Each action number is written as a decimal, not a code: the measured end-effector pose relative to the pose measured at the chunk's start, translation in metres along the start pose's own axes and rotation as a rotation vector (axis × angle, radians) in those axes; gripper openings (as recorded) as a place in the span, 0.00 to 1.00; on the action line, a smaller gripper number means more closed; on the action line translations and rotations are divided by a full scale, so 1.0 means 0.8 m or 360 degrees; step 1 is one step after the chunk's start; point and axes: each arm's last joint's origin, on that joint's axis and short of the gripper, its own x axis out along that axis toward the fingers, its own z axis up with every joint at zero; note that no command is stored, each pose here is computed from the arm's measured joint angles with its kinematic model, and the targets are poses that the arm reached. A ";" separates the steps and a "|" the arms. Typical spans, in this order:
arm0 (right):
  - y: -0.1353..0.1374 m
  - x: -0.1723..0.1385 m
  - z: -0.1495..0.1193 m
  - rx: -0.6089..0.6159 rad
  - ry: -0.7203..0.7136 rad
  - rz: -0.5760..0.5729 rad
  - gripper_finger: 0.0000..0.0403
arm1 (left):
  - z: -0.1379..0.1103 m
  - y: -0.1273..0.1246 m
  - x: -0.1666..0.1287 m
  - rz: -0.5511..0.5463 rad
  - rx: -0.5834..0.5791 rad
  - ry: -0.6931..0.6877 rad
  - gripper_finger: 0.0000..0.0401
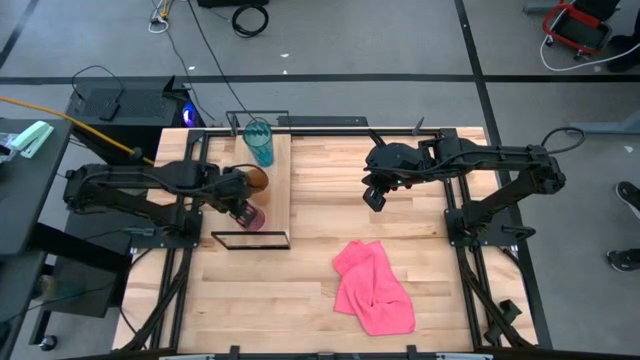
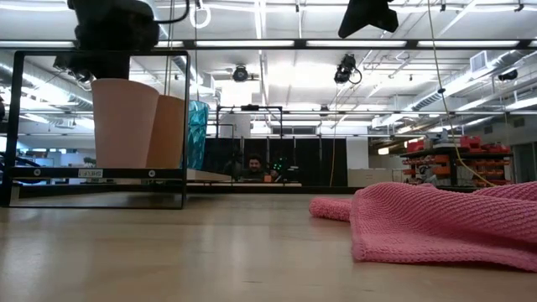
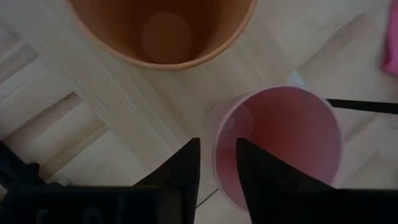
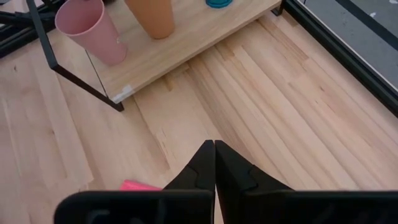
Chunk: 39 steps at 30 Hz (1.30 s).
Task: Stack small to large cups/mugs on shelf
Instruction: Return to Home Position
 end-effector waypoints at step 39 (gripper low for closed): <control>0.018 -0.017 -0.018 0.0357 0.0184 0.0231 0.02 | -0.042 0.074 -0.121 -0.0429 0.0644 -0.0972 0.29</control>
